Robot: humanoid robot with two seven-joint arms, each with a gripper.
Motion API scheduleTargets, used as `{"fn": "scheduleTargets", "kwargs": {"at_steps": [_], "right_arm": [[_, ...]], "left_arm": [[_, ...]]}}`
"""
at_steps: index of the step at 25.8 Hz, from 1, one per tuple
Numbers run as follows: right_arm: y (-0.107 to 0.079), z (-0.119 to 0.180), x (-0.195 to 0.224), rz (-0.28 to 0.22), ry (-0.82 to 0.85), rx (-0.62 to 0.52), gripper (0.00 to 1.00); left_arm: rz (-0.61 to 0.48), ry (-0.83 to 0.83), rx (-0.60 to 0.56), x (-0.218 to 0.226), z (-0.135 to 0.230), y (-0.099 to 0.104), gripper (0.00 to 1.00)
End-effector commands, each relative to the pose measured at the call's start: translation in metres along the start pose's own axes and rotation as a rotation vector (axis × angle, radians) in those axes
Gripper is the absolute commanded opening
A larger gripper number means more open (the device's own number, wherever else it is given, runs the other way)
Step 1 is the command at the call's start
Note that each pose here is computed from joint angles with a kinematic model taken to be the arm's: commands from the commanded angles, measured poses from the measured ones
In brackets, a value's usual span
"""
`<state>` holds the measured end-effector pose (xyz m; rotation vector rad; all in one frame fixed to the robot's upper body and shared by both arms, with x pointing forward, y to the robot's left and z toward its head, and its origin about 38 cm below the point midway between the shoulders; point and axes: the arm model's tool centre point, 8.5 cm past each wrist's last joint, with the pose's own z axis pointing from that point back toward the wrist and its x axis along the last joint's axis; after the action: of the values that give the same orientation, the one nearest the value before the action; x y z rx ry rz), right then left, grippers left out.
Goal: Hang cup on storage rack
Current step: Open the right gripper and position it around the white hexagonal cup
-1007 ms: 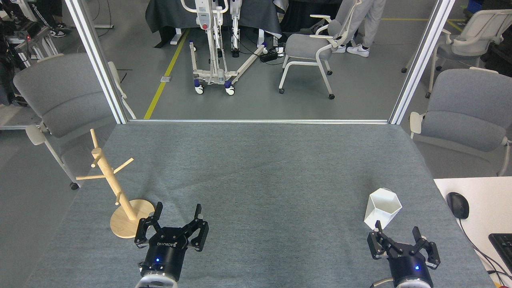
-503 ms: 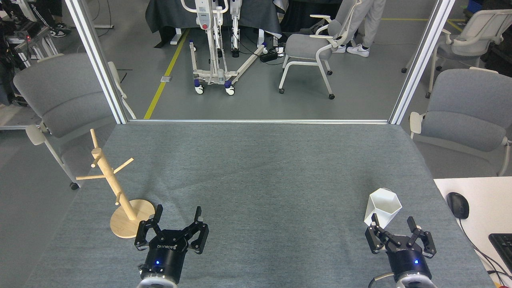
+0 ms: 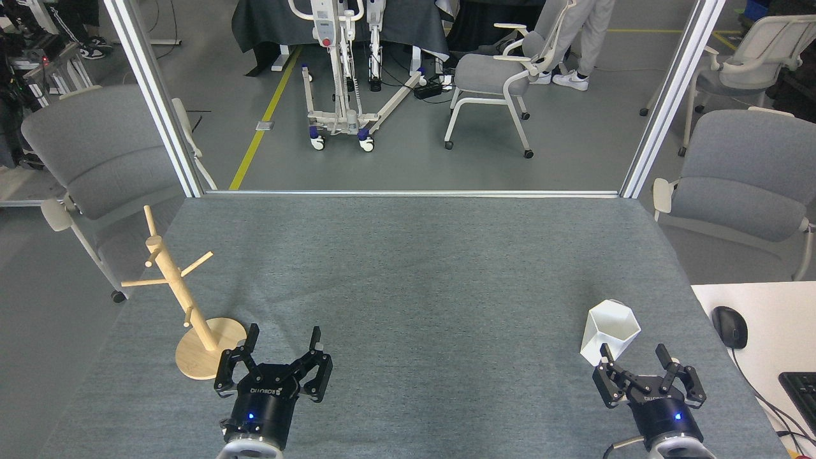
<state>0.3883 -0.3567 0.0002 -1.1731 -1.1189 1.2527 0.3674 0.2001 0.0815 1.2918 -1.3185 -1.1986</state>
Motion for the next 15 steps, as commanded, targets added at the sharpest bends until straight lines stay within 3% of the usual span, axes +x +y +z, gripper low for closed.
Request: {"fn": "scheduleTargets", "kwargs": {"at_steps": [1, 15], "right_arm": [[0.002, -0.008, -0.004, -0.002, 0.004, 0.018, 0.99], [-0.005, -0.026, -0.005, -0.007, 0.02, 0.018, 0.99]], "left_arm": [[0.001, 0.002, 0.005, 0.0, -0.001, 0.001, 1.0], [0.005, -0.016, 0.02, 0.01, -0.002, 0.007, 1.0]]}}
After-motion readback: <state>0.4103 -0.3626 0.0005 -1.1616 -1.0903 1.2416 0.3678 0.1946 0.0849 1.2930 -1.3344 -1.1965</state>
